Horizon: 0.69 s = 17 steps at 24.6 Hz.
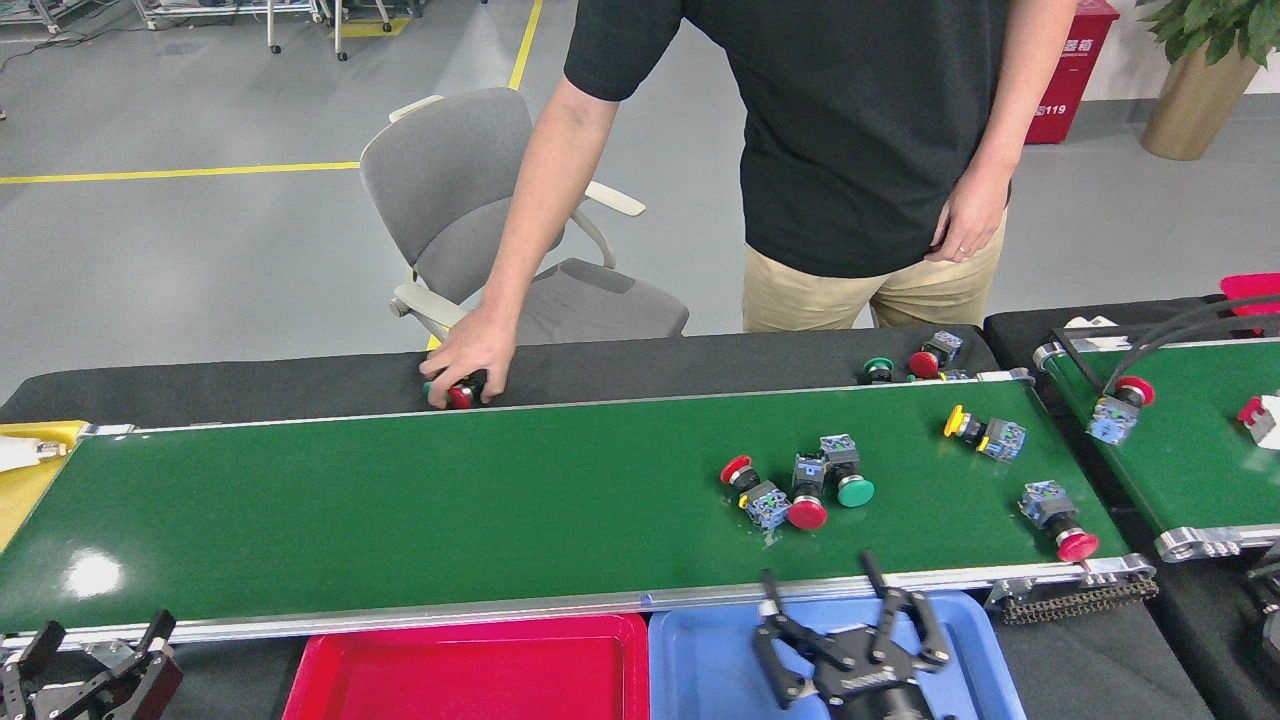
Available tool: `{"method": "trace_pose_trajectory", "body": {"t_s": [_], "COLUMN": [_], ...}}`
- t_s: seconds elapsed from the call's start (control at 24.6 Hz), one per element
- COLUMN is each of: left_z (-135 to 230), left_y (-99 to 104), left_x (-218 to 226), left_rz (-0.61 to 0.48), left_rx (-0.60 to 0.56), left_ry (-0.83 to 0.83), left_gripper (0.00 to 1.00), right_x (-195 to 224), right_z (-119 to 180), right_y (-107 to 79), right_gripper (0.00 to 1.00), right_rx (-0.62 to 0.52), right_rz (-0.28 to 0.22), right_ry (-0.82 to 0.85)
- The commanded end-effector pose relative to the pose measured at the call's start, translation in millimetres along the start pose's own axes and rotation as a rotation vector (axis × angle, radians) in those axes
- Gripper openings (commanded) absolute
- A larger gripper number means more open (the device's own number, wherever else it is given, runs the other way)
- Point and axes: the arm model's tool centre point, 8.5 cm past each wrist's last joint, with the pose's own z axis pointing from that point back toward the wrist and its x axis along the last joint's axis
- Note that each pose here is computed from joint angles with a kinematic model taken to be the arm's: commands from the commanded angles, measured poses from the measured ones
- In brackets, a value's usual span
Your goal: Pick switch part from conveyor to tray
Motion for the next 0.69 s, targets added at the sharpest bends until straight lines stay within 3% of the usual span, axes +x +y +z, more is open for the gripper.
{"method": "trace_pose_trajectory", "body": {"t_s": [0.0,0.16,0.65], "left_z": [0.2,-1.1,-6.5], "left_y": [6.9,5.6,10.5], "left_x": [0.2,4.8,3.7], "left_rz": [-0.009,-0.005,-0.015], "left_rx": [0.019,0.019,0.03], "left_ry": [-0.023,-0.036,-0.038], "left_gripper": [1.0,1.0,1.0], "right_x": [-7.8,-1.8,121.5], "right_z": [-2.0,-21.9,-88.0], "right_y": [-6.8,-6.0,13.9], "right_gripper": [0.98,0.98,0.98], "right_rx": [-0.036,0.01,0.207], "right_rz": [0.006,0.019,0.07], "right_ry": [0.04,0.02,-0.202]}}
